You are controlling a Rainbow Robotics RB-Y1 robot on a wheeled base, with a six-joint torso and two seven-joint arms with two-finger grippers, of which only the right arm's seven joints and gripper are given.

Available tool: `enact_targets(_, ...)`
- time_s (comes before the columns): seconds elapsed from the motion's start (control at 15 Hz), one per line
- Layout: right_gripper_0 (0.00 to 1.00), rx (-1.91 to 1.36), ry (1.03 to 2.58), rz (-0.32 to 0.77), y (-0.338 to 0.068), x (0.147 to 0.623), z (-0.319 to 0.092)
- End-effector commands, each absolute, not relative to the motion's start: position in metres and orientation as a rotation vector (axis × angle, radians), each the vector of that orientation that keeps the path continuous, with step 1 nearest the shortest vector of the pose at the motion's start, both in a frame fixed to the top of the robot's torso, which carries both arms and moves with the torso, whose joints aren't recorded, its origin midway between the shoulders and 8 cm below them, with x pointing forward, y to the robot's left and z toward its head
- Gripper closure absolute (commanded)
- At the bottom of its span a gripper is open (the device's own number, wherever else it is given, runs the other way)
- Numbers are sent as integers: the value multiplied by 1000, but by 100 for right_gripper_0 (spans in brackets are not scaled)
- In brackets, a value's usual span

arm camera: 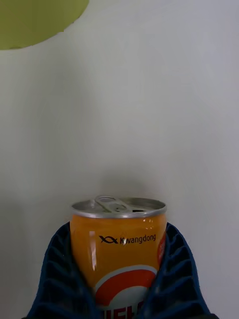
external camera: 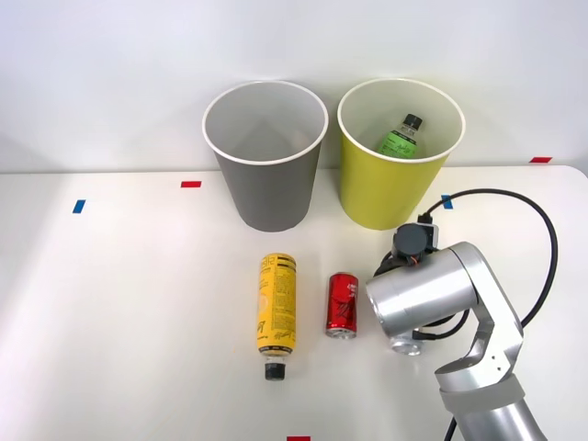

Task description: Put cans in the gray bin, plastic bottles in the light green bin

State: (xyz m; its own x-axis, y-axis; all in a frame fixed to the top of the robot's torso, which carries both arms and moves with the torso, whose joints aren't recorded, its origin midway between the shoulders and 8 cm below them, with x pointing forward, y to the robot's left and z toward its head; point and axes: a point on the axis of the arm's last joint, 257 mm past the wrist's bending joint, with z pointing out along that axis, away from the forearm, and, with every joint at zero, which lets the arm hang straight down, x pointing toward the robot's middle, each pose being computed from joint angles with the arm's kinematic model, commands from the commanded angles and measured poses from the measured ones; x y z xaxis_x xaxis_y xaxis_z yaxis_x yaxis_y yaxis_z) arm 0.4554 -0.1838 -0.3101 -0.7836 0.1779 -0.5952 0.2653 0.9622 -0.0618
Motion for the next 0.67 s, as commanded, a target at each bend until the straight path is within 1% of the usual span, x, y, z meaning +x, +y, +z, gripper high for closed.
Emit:
enact_targets(0.07, 100, 220, 2467, -167, -175, 460, -294)
enact_targets(0.2, 100, 67, 2450, -173, -175, 464, -278)
enact_targets(0.47, 100, -198, 2322, -74, -153, 480, -232)
enact_targets(0.67, 100, -318, 2231, -8, -138, 487, -209)
